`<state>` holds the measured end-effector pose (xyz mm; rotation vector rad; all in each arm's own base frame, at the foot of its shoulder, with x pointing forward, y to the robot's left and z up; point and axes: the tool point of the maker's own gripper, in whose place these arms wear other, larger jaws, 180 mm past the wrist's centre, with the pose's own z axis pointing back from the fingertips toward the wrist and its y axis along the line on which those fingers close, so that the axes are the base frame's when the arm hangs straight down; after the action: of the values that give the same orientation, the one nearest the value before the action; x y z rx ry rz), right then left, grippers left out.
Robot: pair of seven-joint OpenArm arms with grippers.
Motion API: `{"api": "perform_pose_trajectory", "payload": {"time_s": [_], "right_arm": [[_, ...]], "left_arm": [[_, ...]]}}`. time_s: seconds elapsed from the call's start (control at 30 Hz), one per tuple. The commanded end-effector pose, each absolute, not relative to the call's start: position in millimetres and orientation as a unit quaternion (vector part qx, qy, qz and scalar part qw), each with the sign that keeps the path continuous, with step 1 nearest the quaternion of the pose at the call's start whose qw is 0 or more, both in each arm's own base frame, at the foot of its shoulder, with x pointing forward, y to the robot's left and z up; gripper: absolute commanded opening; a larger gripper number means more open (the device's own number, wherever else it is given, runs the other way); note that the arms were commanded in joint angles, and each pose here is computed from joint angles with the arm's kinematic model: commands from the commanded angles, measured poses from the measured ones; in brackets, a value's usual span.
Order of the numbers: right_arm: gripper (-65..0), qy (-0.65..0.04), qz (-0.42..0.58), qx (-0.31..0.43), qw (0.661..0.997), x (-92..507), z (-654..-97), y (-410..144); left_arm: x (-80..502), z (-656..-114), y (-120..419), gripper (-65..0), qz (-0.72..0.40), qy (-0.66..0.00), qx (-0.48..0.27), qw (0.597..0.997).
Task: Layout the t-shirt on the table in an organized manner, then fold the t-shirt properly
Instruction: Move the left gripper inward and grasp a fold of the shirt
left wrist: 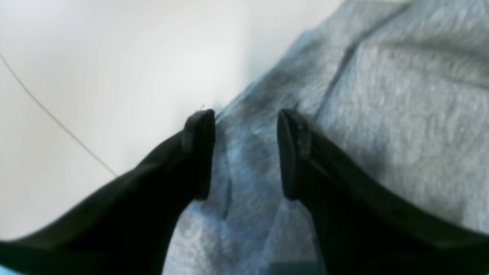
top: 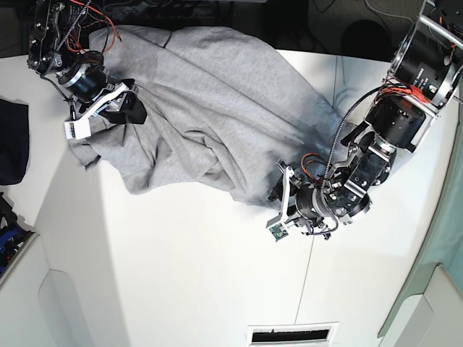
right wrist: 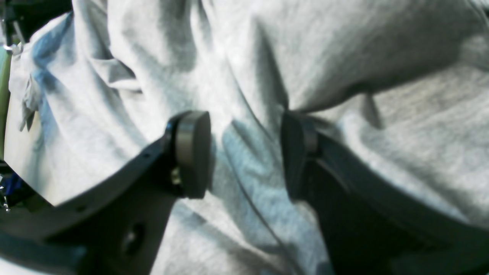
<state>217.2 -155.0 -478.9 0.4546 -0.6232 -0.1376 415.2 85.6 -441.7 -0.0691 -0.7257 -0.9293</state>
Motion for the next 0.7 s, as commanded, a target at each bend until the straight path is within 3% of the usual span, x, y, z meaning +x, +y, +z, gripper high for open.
{"api": "perform_pose_trajectory", "payload": {"time_s": [0.0, 0.1, 0.23, 0.3, 0.37, 0.67], "right_arm": [[-34.2, -0.271, -0.060, 0.200, 0.939, 205.4, -488.6, -162.3], [-34.2, -0.270, -0.060, 0.200, 0.940, 205.3, -488.7, -162.2], [-34.2, -0.269, -0.060, 0.200, 0.940, 204.9, -489.0, -162.3], [-34.2, -0.270, -0.060, 0.200, 0.940, 205.1, -488.9, -162.3], [-34.2, -0.270, -0.060, 0.200, 0.940, 205.0, -488.9, -162.3], [-34.2, -0.266, -0.059, 0.200, 0.941, 202.8, -490.0, -162.4]], "left_arm": [[432.3, -426.5, 86.6, -36.2, -0.434, -0.366, -0.018, 0.823], [433.4, -436.0, 93.1, -42.2, -0.417, -0.362, -0.003, 0.834], [424.8, -455.4, 101.9, -44.8, -0.420, -0.337, 0.003, 0.843], [422.2, -460.7, 103.3, -51.7, -0.427, -0.330, 0.009, 0.842], [421.9, -461.3, 102.0, -64.3, -0.428, -0.329, 0.009, 0.842], [481.5, -408.8, 147.7, -65.0, -0.332, -0.399, 0.108, 0.848]]}}
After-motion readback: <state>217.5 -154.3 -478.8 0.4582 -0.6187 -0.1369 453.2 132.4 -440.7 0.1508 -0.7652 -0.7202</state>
